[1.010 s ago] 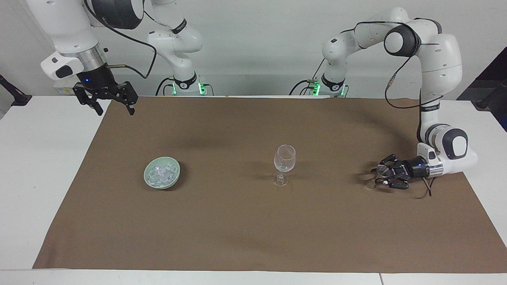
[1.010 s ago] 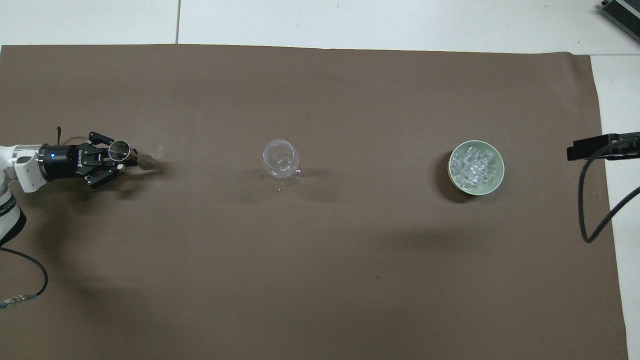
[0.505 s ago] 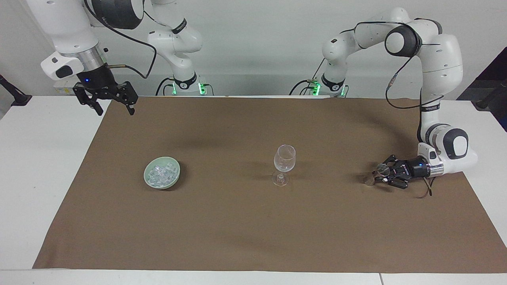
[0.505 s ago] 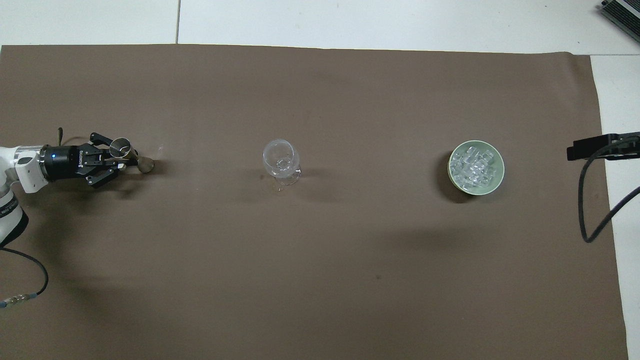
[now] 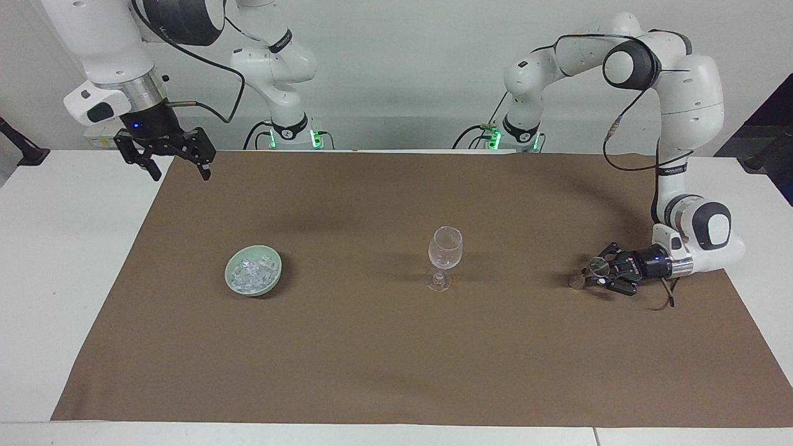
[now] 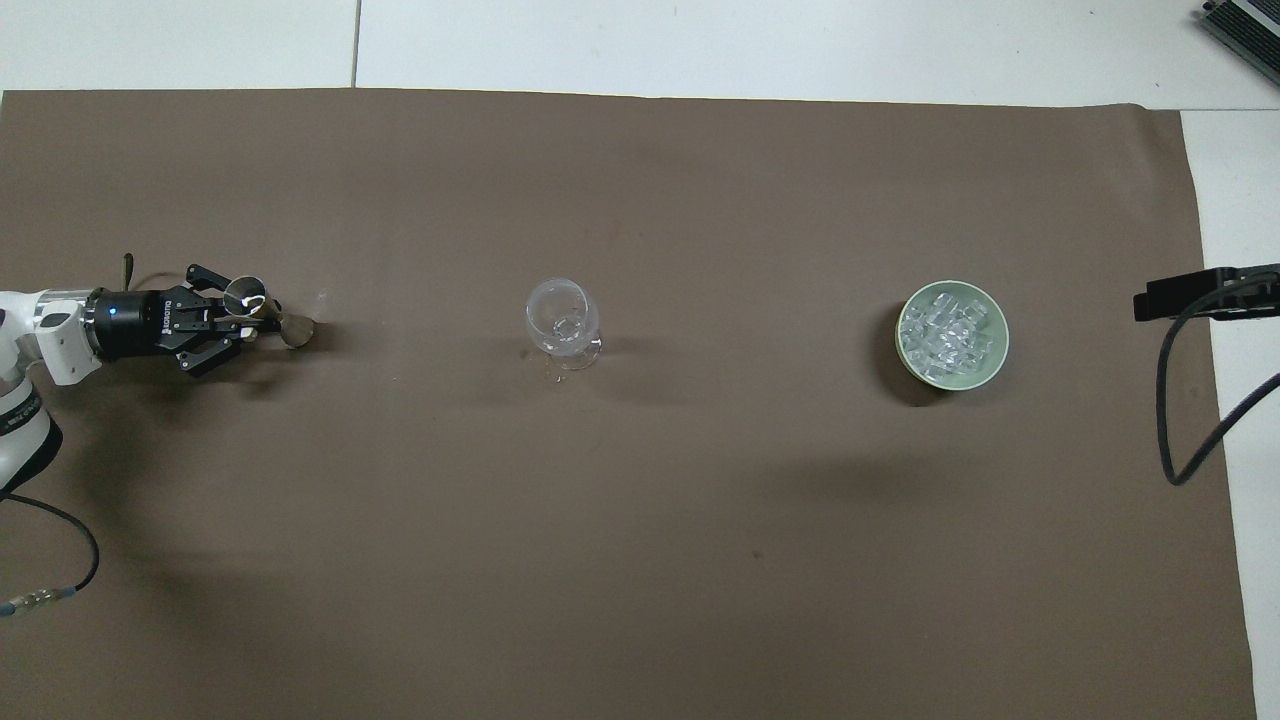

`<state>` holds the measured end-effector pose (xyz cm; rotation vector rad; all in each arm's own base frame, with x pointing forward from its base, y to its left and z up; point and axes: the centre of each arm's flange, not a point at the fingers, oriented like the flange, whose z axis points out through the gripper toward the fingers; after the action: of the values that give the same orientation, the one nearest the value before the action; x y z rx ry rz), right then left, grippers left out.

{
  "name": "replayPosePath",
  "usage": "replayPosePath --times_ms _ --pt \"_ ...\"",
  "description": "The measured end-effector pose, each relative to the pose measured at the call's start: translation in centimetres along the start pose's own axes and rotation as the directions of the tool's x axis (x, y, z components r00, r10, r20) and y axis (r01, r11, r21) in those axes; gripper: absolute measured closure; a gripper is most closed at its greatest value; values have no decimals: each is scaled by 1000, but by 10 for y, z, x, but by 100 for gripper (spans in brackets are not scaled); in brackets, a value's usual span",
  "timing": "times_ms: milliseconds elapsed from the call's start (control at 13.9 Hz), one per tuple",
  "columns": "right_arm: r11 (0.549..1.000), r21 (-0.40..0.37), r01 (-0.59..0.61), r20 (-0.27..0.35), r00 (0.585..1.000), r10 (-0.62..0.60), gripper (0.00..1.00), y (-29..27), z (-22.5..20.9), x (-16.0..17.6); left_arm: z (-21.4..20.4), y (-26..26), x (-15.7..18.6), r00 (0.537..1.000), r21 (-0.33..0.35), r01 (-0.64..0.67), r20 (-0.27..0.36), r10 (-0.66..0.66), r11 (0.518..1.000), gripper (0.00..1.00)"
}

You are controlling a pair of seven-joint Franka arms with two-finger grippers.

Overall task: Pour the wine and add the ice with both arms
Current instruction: 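Lift the bottle with the left gripper and carry it over the glass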

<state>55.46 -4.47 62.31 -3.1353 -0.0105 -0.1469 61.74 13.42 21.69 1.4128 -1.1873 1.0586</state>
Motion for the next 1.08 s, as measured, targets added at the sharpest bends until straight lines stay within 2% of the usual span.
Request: replayPosePath --times_ms 289,577,866,1082 --pt "1000 0 0 0 1000 0 0 0 0 0 17 -5 22 998 -47 -42 -42 40 998 78" --pt "1000 0 0 0 1000 0 0 0 0 0 35 -8 61 993 -84 -105 -57 100 991 78" --pt "1000 0 0 0 1000 0 0 0 0 0 60 -4 123 986 -127 -167 -29 165 978 78" --pt "1000 0 0 0 1000 0 0 0 0 0 100 2 161 981 -177 -191 -1 194 966 78"
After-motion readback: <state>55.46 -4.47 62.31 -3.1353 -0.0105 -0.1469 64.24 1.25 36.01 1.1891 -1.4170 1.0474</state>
